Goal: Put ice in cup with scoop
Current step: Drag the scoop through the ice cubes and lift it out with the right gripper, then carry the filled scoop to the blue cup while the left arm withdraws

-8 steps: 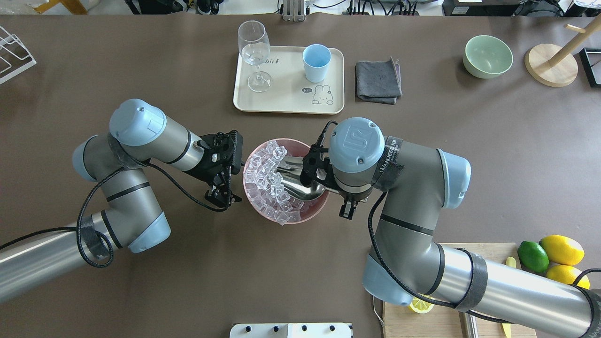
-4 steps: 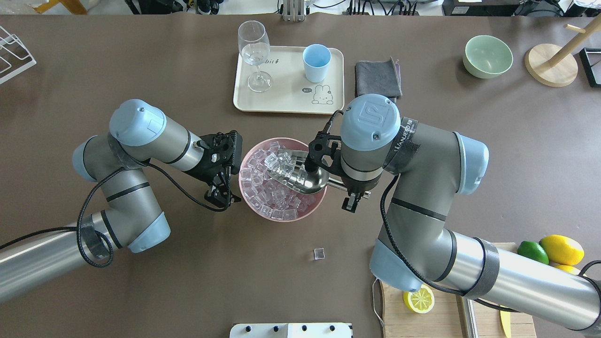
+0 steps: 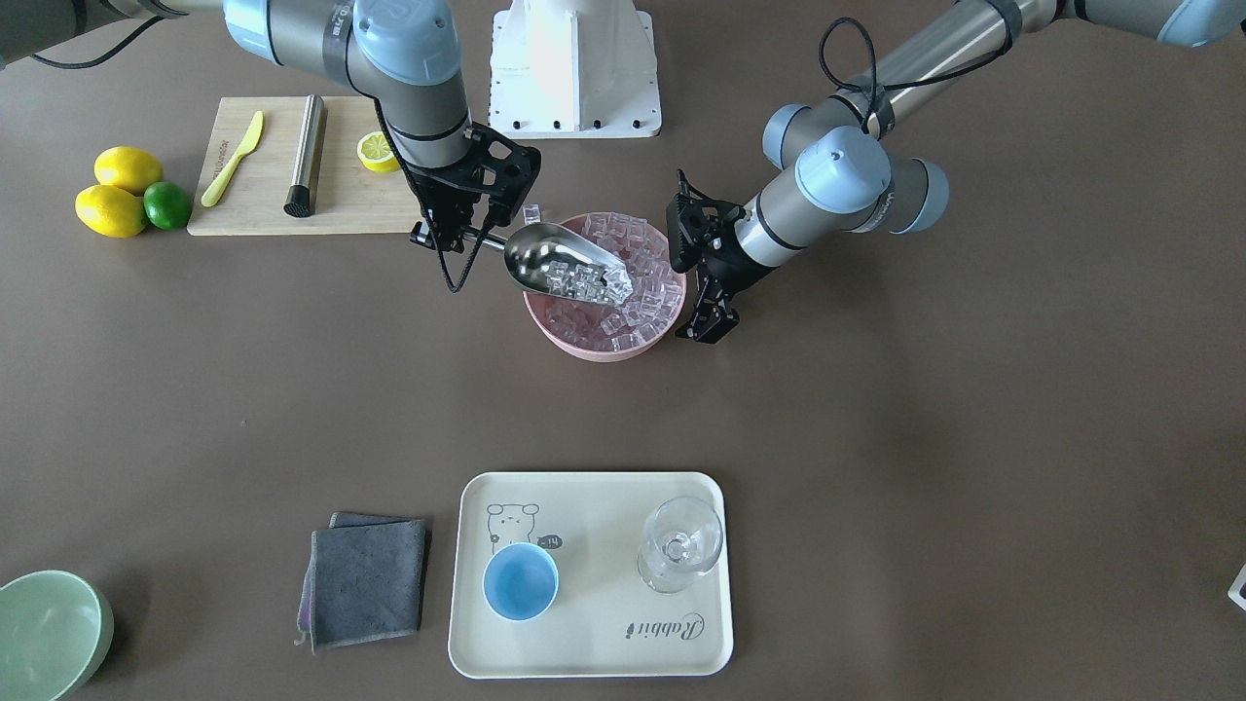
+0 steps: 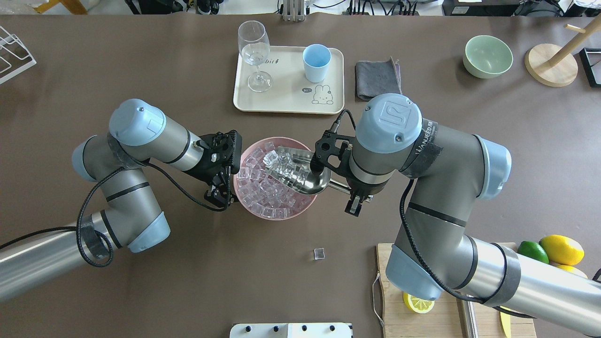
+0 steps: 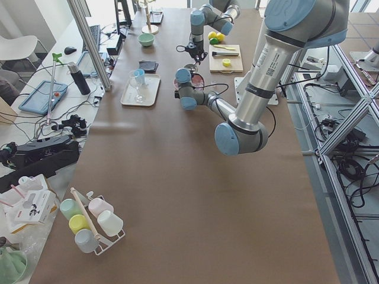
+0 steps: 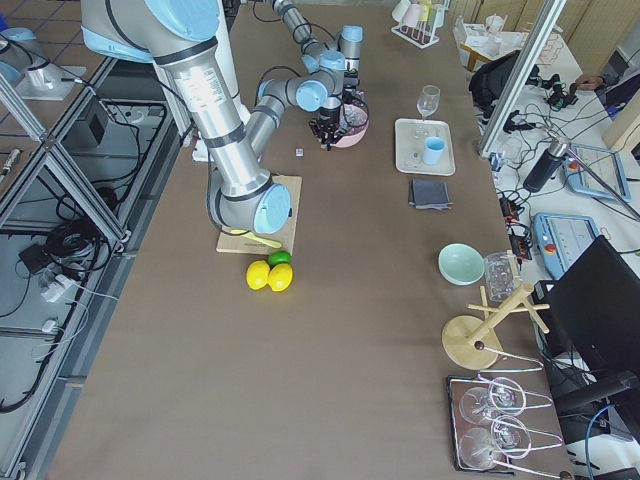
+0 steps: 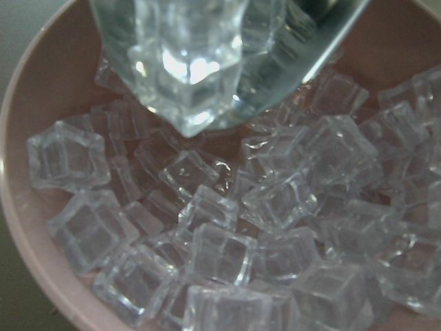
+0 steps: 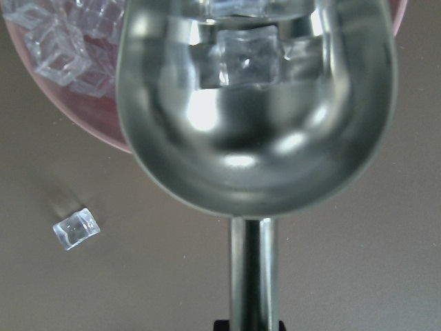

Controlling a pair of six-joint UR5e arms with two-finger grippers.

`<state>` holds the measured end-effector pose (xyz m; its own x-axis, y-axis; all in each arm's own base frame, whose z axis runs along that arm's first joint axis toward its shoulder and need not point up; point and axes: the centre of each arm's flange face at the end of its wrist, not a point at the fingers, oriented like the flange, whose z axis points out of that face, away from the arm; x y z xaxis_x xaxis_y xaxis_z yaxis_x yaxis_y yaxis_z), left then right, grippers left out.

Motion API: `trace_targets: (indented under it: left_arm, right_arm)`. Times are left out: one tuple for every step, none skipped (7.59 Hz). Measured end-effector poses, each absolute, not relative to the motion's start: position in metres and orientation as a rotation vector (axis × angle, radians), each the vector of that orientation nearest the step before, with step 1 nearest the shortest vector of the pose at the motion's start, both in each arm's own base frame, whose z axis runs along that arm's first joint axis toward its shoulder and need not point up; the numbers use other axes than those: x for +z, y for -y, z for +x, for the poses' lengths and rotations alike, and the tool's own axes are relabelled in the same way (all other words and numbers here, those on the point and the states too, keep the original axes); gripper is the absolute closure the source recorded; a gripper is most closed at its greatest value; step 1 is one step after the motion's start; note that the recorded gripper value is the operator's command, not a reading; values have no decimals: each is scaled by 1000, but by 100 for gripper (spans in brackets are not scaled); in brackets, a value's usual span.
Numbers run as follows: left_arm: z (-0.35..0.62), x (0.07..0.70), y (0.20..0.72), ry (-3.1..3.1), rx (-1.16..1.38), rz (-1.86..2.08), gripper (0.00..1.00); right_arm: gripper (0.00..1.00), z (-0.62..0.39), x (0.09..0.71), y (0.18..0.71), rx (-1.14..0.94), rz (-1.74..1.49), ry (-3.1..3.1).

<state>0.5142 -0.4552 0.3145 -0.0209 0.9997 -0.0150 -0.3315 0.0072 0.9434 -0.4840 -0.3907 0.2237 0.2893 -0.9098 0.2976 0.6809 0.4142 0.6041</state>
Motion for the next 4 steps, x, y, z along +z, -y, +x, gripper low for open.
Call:
trace_targets:
  left_arm:
    - [514, 315, 455, -978, 1359, 938, 1]
    - [514, 315, 455, -978, 1358, 938, 1]
    - [514, 314, 456, -978, 1358, 938, 1]
    - [514, 314, 455, -978, 1358, 939, 1]
  right_arm:
    - [100, -472, 221, 390, -1082, 409, 701]
    - [100, -456, 216, 396, -1058, 408, 733]
    - [100, -438, 214, 409, -1011, 388, 755]
    - [100, -421, 215, 425, -948, 359, 759]
